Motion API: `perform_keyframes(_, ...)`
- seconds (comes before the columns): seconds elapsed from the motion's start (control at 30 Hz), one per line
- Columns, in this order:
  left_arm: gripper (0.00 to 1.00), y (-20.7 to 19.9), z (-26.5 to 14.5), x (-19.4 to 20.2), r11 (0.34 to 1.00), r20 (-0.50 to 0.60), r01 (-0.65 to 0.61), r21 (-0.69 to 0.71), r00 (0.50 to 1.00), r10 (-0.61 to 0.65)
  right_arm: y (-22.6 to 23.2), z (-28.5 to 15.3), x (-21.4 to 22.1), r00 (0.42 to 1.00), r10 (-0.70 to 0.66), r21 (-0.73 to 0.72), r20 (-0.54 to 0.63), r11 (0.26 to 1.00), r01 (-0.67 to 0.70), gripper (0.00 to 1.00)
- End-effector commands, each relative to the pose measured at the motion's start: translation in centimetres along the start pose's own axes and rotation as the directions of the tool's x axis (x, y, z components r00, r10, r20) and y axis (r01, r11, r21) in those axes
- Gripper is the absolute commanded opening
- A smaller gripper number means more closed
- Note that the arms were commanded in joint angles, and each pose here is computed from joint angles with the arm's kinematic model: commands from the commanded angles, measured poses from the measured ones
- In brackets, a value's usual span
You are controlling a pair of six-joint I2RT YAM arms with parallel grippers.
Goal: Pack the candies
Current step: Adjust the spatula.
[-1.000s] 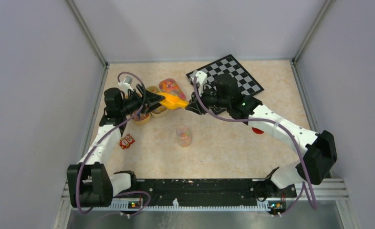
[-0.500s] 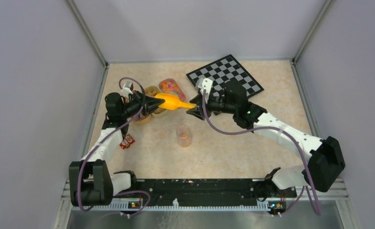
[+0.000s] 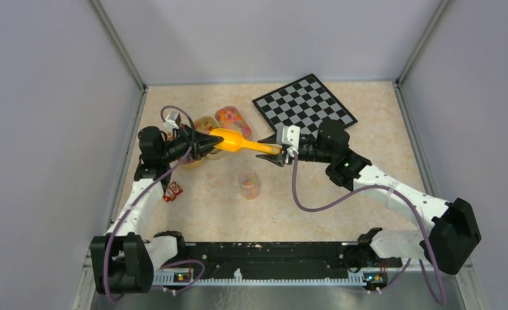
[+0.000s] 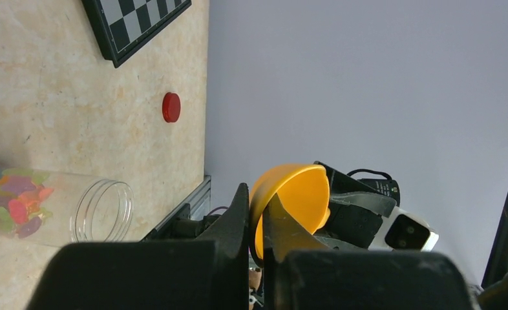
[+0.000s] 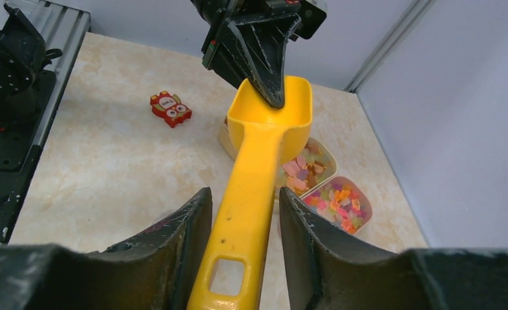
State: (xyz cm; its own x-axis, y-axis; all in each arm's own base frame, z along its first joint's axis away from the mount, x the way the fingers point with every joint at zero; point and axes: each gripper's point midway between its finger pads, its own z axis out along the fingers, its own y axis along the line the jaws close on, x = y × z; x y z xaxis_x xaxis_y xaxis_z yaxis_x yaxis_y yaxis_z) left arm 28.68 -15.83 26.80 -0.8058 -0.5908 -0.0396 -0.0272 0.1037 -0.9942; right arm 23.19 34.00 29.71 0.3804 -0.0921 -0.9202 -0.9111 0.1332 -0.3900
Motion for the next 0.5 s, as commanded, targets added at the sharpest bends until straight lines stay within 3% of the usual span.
perform_keyframes(0.0,0.00,-1.5,-0.2,0.2,0.999,0.001,-0.027,0.023,1.000,0.027,-0.9,-0.6,-3.4,0.990,-0.106,0.033,0.095,0.994,0.104,0.38)
perform_keyframes(0.1,0.00,-1.6,-0.2,0.1,0.999,0.004,-0.023,0.026,1.000,0.023,-1.2,-0.7,-3.2,0.991,-0.098,0.062,0.087,0.994,0.093,0.31)
perform_keyframes(0.33,0.00,-0.7,0.0,-0.1,1.000,0.016,0.008,-0.004,1.000,-0.008,-1.2,-0.2,-3.6,0.991,-0.092,0.072,0.101,0.994,0.085,0.30)
perform_keyframes(0.37,0.00,-0.6,0.0,-0.1,1.000,0.016,0.010,-0.007,1.000,-0.010,-1.2,0.0,-3.6,0.991,-0.090,0.069,0.101,0.994,0.083,0.26)
perform_keyframes(0.47,0.00,-0.2,0.0,-0.3,1.000,0.024,0.006,-0.022,1.000,-0.006,-1.3,0.2,-3.6,0.991,-0.086,0.070,0.106,0.994,0.079,0.00)
